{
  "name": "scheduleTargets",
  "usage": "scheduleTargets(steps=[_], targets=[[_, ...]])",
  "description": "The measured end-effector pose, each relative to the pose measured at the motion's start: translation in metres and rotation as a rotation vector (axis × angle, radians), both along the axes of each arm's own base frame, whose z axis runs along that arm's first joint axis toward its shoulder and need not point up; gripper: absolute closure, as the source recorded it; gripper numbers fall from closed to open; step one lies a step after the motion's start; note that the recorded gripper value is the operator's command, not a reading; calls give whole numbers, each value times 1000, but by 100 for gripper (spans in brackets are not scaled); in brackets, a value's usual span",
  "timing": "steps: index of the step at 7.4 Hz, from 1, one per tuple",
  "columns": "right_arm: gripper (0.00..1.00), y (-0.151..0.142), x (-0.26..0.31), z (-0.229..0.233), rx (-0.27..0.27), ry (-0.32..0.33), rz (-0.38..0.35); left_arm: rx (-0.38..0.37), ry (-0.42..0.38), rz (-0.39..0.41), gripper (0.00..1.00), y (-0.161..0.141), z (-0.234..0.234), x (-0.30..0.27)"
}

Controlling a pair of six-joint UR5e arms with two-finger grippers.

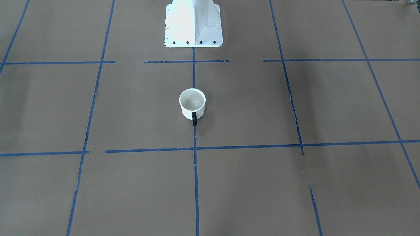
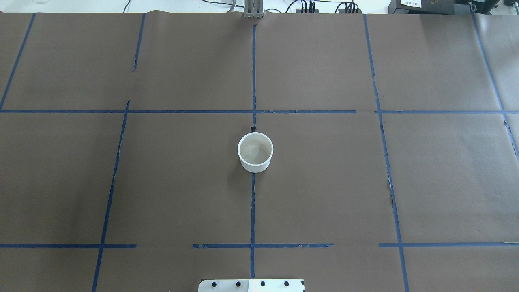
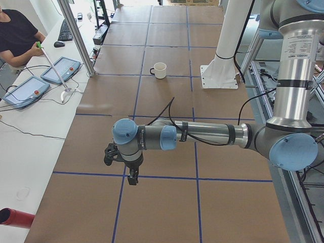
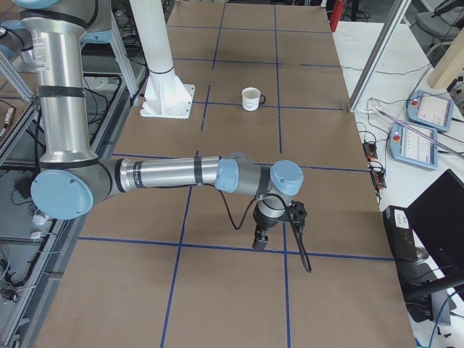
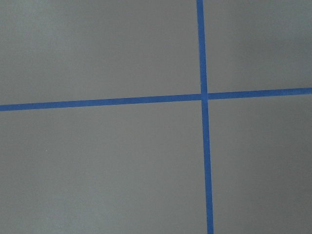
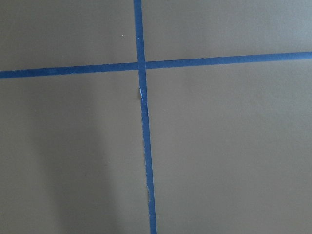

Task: Flip mug

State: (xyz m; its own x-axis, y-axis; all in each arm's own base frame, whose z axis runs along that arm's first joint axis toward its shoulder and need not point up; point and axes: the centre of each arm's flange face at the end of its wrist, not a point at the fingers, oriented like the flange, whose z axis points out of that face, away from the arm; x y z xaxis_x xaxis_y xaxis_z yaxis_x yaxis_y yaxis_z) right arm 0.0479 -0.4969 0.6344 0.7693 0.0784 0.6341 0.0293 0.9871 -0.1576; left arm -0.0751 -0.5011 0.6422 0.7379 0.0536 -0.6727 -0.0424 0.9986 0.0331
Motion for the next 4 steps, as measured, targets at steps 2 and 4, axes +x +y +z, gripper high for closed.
scheduleTargets(steps=[2,4], targets=[[0,0,0,0,0,0,0,2,0,2,0,0,-1,0],[0,0,0,0,0,0,0,4,0,2,0,-1,-2,0]])
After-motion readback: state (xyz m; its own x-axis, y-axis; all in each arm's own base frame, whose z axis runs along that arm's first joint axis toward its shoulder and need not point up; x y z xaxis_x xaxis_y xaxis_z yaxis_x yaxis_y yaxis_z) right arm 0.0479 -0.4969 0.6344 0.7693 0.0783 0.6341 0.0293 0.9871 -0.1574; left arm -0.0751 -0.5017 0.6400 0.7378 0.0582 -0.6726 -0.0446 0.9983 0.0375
